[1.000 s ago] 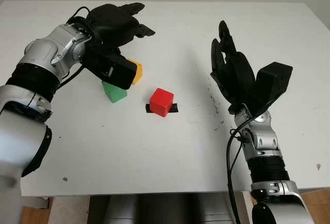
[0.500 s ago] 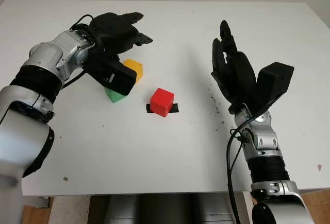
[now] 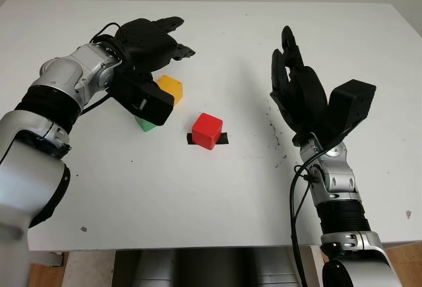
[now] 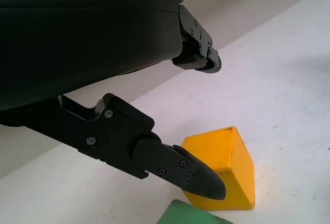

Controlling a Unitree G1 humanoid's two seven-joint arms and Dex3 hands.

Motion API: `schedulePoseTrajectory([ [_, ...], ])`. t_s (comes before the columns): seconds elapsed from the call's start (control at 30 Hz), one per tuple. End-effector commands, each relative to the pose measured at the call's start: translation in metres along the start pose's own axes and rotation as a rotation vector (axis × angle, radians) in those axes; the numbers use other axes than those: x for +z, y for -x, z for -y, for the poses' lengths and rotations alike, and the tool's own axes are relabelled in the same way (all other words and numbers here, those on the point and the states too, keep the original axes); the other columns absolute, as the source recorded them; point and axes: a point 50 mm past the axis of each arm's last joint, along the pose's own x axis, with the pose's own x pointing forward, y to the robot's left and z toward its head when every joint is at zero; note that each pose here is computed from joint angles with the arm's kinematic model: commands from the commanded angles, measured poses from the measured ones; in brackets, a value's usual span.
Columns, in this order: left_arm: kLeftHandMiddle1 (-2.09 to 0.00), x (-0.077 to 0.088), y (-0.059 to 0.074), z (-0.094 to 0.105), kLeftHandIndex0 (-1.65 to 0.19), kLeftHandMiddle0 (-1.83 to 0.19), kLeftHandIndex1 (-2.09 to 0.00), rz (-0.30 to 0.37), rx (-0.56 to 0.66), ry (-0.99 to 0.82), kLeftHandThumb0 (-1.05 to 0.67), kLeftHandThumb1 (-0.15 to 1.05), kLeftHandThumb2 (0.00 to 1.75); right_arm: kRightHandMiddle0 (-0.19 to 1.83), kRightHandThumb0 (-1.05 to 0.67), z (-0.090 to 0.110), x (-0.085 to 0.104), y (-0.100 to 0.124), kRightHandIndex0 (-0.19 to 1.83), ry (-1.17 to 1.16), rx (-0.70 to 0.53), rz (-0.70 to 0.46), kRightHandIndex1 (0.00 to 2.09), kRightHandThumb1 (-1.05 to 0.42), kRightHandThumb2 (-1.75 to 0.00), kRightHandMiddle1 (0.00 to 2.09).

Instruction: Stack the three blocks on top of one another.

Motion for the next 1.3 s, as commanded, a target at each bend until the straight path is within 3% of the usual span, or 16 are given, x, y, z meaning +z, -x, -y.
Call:
schedulePoseTrajectory([
  [0.0,-0.06,0.001,-0.001,0.002,-0.34,0.08,-0.07,0.008,-0.004,-0.007,-0.65,0.84,0.05,-0.19,-0.74,0.001,0.004,0.002,-0.19,0.003,-0.001,0.021,0.0,-1.05,-0.6,0.0],
  [0.83,-0.06,0.011,-0.008,0.012,-0.43,0.02,-0.08,0.027,-0.063,-0.029,-0.62,0.84,0.05,-0.19,-0.76,0.001,0.006,0.003,-0.19,0.014,-0.01,0.016,0.0,-1.05,-0.59,0.0],
  [1.07,-0.06,0.011,-0.01,0.013,-0.52,-0.01,-0.1,0.007,-0.08,-0.051,-0.6,0.85,0.06,-0.19,-0.76,0.001,0.006,0.004,-0.19,0.018,-0.01,0.015,0.0,-1.05,-0.6,0.0],
  [1.27,-0.09,0.011,-0.01,0.013,-0.71,-0.09,-0.2,0.004,-0.065,-0.056,-0.56,0.9,0.07,-0.19,-0.76,0.002,0.005,0.004,-0.19,0.016,-0.009,0.015,0.0,-1.05,-0.6,0.0],
])
